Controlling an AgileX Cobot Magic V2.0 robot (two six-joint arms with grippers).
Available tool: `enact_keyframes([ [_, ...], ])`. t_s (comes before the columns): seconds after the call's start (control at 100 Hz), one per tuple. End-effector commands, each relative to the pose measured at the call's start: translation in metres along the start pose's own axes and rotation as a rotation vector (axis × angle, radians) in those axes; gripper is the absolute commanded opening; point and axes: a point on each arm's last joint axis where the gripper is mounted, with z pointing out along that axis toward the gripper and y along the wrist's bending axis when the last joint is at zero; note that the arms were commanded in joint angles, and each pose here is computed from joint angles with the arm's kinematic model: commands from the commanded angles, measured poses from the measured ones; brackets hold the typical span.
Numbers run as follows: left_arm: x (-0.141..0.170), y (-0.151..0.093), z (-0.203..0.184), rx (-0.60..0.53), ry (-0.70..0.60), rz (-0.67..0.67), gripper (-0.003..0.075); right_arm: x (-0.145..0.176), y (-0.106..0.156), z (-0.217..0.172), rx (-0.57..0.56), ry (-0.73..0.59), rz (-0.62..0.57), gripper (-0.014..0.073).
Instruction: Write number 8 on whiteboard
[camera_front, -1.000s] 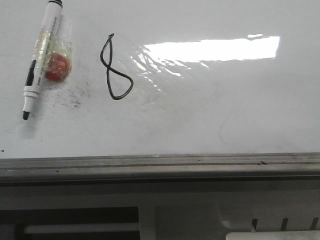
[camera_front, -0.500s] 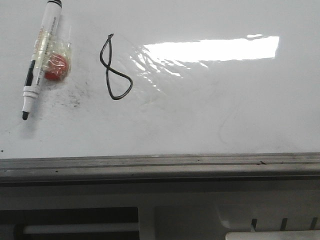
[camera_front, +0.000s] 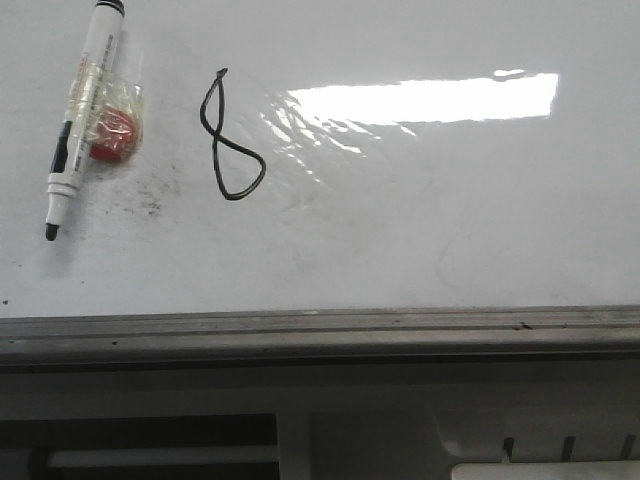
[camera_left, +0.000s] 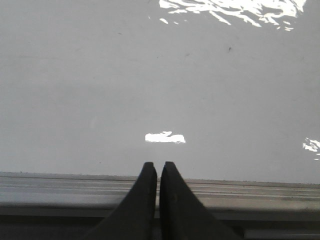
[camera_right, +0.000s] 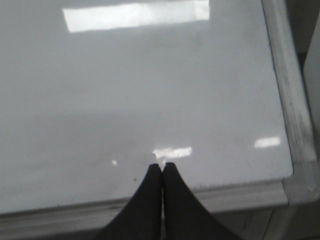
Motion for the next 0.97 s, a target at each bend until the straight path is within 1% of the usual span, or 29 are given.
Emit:
enact_keyframes([
  [0.0, 0.0052, 0.001, 0.0012, 0.002, -0.039, -0.01, -0.002, 0.0025, -0.0007, -0.0007, 0.011, -0.017, -0.026, -0.0064],
  [0.07, 0.0052, 0.001, 0.0012, 0.002, -0.039, -0.01, -0.002, 0.0061, -0.0004, -0.0008, 0.008, 0.023, -0.02, -0.0064],
  [0.96, 0.0052, 0.001, 0.0012, 0.002, -0.039, -0.01, -0.002, 0.0058, -0.0004, -0.0008, 0.008, 0.02, -0.02, -0.0064],
])
